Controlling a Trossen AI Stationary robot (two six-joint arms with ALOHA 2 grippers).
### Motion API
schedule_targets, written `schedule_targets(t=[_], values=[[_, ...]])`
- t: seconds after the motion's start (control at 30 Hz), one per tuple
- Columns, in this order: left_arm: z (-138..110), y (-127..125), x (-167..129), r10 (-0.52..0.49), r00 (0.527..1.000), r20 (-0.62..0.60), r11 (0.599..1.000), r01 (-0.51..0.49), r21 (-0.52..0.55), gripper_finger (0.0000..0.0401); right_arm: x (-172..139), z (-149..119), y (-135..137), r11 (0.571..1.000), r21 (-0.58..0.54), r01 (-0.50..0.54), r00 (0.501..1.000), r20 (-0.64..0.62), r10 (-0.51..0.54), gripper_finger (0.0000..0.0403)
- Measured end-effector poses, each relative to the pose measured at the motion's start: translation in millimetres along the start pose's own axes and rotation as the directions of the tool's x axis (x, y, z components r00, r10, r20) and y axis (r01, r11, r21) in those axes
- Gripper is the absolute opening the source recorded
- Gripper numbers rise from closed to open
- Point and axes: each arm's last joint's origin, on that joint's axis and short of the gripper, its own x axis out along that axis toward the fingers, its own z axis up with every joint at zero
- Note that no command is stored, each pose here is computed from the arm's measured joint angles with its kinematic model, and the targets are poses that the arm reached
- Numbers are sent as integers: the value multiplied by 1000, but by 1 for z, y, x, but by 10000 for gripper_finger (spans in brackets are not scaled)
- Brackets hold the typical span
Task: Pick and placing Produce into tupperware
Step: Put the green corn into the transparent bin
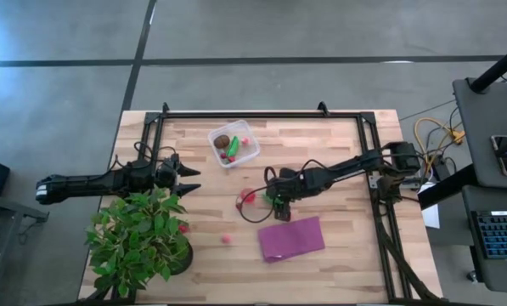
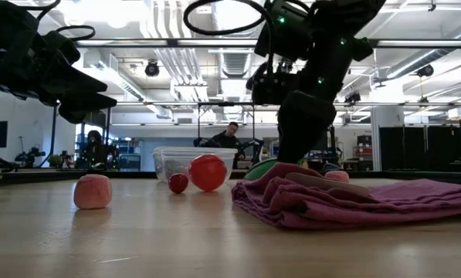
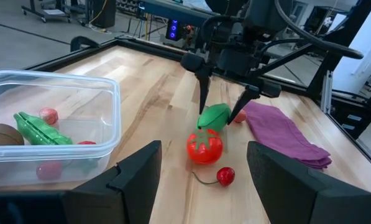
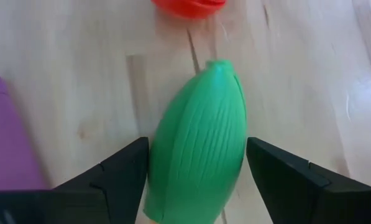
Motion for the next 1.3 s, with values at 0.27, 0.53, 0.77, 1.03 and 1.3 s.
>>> schedule_targets(t=[0.27, 0.53, 0.77, 1.03, 1.3], values=[[0, 0, 0, 0, 1000, 0, 1000, 0, 0, 224, 4, -8, -4, 999, 25, 38, 999, -19, -37, 262], [0, 0, 0, 0, 1000, 0, 1000, 0, 0, 224, 1, -1, -5, 996, 30, 81, 997, 12, -81, 235], [0, 0, 0, 0, 1000, 0, 1000, 0, 0, 224, 1, 0, -7, 996, 34, 83, 996, 12, -83, 221], [0, 0, 0, 0, 1000, 0, 1000, 0, 0, 224, 0, 1, -6, 996, 34, 82, 997, 15, -82, 220], [0, 0, 0, 0, 1000, 0, 1000, 0, 0, 224, -6, 13, -4, 997, 40, 73, 996, 49, -75, 219]])
